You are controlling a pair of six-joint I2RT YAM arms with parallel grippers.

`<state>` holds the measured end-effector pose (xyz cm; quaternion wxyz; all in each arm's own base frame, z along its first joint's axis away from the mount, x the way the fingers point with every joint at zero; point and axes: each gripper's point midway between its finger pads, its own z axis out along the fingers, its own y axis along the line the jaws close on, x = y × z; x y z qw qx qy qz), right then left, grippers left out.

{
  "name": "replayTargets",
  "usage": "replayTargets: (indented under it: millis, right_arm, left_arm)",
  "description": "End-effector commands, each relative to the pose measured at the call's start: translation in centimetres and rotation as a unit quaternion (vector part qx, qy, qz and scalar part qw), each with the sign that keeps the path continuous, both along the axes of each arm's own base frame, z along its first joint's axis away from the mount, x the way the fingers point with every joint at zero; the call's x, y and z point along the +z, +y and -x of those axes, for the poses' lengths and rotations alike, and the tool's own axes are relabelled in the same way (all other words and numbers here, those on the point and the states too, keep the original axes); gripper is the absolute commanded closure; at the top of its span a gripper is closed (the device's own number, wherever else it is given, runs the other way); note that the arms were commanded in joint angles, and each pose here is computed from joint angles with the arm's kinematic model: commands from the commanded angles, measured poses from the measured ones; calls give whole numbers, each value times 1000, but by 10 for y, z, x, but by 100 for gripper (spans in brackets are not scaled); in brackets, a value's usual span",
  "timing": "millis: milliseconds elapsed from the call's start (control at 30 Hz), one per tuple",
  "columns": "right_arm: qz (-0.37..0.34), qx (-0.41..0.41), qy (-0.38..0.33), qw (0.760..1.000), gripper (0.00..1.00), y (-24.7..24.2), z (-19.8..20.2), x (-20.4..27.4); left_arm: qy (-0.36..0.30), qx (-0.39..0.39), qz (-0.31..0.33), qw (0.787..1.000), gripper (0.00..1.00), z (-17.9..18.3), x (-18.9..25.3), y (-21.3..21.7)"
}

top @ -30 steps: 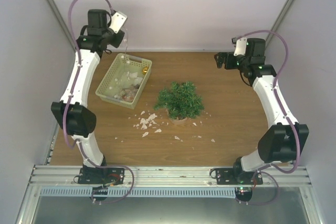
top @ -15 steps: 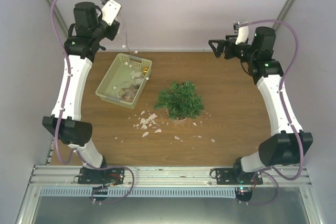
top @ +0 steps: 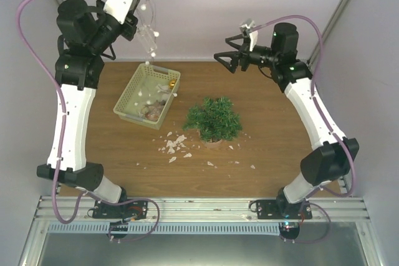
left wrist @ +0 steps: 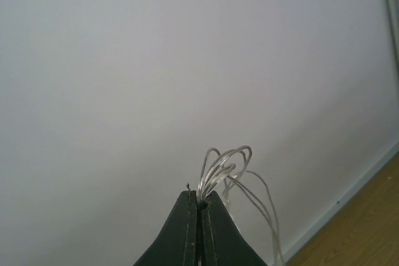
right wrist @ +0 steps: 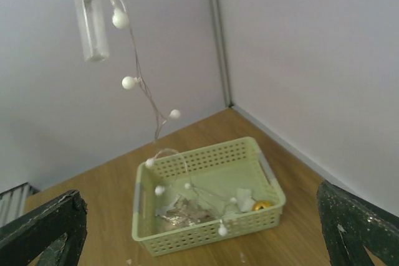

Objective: Decorate the small christmas tree

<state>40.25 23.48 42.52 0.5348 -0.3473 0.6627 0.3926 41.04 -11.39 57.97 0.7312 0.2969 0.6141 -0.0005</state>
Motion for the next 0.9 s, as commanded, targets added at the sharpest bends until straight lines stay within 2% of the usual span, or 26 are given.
replayTargets:
  millis: [0,500,867]
  right_arm:
    - [1,70,-25,997,0,25,12,1]
    - [41,157,18,987,0,132,31,-57]
    - [29,145,0,989,0,183,7,-48]
  left_arm:
    - [-65,-39,15,997,99,30,40,-11]
    - [-123,-36,45,991,100,57,92,-4]
    - [-111,-70,61,990,100,71,94,-11]
